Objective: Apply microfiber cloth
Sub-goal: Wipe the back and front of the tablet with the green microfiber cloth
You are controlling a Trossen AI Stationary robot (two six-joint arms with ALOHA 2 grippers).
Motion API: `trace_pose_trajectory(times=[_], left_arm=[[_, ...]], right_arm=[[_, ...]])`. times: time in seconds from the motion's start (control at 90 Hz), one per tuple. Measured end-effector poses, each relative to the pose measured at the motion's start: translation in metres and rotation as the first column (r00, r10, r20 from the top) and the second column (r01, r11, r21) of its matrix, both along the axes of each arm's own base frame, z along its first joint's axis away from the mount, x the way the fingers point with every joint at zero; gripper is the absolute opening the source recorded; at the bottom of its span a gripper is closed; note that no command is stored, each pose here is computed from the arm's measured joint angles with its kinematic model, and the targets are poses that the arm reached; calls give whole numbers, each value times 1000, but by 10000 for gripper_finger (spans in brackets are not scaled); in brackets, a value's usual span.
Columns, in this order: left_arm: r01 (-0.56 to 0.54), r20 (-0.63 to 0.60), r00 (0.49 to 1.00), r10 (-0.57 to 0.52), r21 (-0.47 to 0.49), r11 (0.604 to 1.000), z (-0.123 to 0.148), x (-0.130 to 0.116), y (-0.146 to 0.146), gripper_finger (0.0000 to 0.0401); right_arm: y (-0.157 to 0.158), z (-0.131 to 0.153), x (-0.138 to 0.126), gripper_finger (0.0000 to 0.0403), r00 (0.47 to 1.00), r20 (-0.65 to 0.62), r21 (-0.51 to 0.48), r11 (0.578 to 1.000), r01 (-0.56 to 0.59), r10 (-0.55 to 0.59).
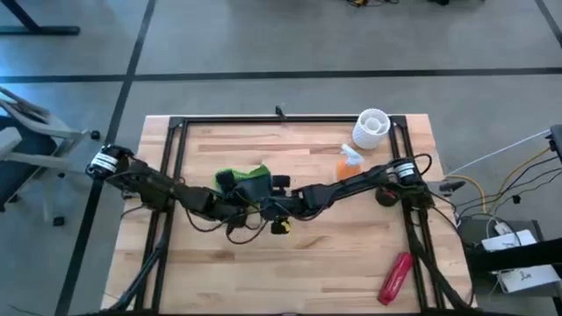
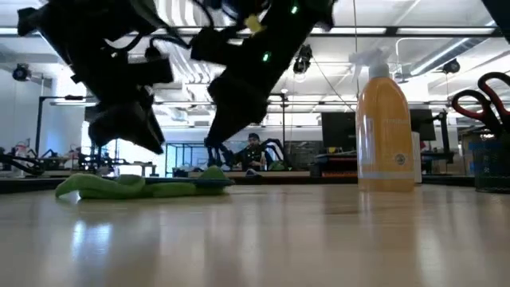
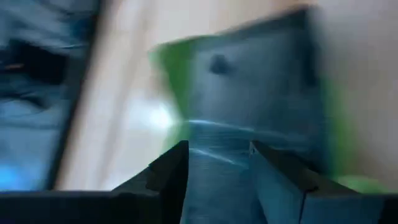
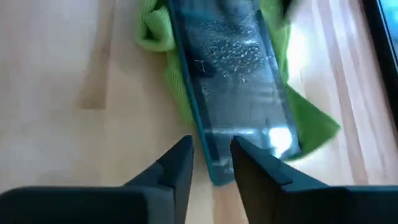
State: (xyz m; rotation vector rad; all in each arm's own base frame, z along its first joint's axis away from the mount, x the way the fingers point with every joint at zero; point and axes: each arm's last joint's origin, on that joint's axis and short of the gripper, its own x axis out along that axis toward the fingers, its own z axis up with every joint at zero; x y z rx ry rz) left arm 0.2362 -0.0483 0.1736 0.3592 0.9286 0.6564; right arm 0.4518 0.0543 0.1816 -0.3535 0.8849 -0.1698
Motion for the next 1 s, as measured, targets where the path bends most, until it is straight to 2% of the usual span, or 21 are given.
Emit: trace_pose_trajectory(times=[0.089, 0.322, 0.378, 0.533, 0.644, 0.711, 0.833, 1.0], left_arm=[[-65, 45, 997, 63, 57, 996, -1, -7, 7, 150], [-260, 38, 965, 259, 32, 965, -26, -27, 45, 124], [-285, 32, 958, 285, -2, 958, -35, -30, 52, 117], [-241, 37, 968, 248, -139, 961, -56, -36, 59, 100], [-213, 63, 972, 226, -165, 963, -66, -42, 59, 92], [-222, 65, 969, 237, -176, 959, -71, -47, 59, 88], [-232, 67, 966, 248, -186, 955, -77, -52, 59, 81], [-228, 80, 966, 247, -193, 954, -78, -53, 59, 74]], right_arm=[[-2, -14, 8, 117, 999, 2, -37, 999, -38, 38], [-4, -33, 18, 131, 993, -2, -120, 986, -114, 114], [-4, -39, 18, 133, 990, -33, -151, 979, -140, 137], [-7, -56, 19, 138, 974, -134, -265, 940, -214, 183], [-8, -57, 18, 140, 974, -186, -399, 896, -195, 129], [-9, -57, 16, 137, 969, -230, -483, 853, -198, 95], [-16, -56, 17, 125, 960, -261, -520, 824, -226, 98], [-19, -59, 20, 100, 960, -254, -524, 818, -238, 117]])
